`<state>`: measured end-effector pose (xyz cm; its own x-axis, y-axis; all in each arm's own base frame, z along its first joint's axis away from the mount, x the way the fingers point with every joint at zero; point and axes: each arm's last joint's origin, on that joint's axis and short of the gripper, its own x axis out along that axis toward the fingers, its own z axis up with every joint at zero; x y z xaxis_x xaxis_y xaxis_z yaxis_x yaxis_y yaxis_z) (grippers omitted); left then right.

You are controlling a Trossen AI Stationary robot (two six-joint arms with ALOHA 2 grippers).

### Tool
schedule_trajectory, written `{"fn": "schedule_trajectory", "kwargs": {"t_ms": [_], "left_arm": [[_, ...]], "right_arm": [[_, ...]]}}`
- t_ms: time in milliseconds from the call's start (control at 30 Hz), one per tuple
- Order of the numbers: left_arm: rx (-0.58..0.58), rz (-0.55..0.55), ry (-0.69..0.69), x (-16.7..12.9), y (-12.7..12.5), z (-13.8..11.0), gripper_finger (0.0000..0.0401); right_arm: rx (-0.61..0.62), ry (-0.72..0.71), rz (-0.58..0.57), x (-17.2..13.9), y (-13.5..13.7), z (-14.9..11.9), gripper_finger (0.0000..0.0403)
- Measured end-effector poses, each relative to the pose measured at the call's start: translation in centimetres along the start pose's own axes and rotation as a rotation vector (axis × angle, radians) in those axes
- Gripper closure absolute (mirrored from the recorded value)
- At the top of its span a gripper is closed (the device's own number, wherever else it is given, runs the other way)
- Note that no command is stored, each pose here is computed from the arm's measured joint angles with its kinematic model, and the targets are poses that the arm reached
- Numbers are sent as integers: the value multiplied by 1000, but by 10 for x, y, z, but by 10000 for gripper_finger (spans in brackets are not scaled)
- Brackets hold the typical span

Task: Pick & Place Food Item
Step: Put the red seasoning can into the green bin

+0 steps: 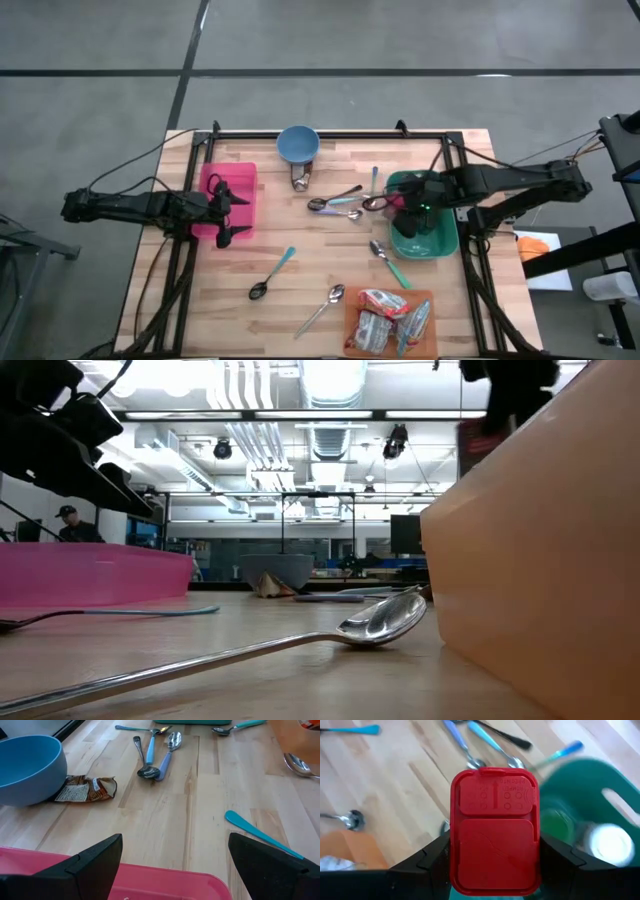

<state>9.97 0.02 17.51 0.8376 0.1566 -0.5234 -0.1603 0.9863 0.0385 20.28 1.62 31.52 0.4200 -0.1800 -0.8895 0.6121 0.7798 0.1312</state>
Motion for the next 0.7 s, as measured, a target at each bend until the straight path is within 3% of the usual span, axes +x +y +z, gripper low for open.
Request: {"fn": "schedule_trajectory", "kwargs": {"t_ms": [200,700], "left_arm": [[0,0,0,0,0,0,33],[0,0,0,0,0,0,33]], "right_arm": [[65,57,-53,2,-2,-15,194],[217,139,-120,47,2,-65,194]]}}
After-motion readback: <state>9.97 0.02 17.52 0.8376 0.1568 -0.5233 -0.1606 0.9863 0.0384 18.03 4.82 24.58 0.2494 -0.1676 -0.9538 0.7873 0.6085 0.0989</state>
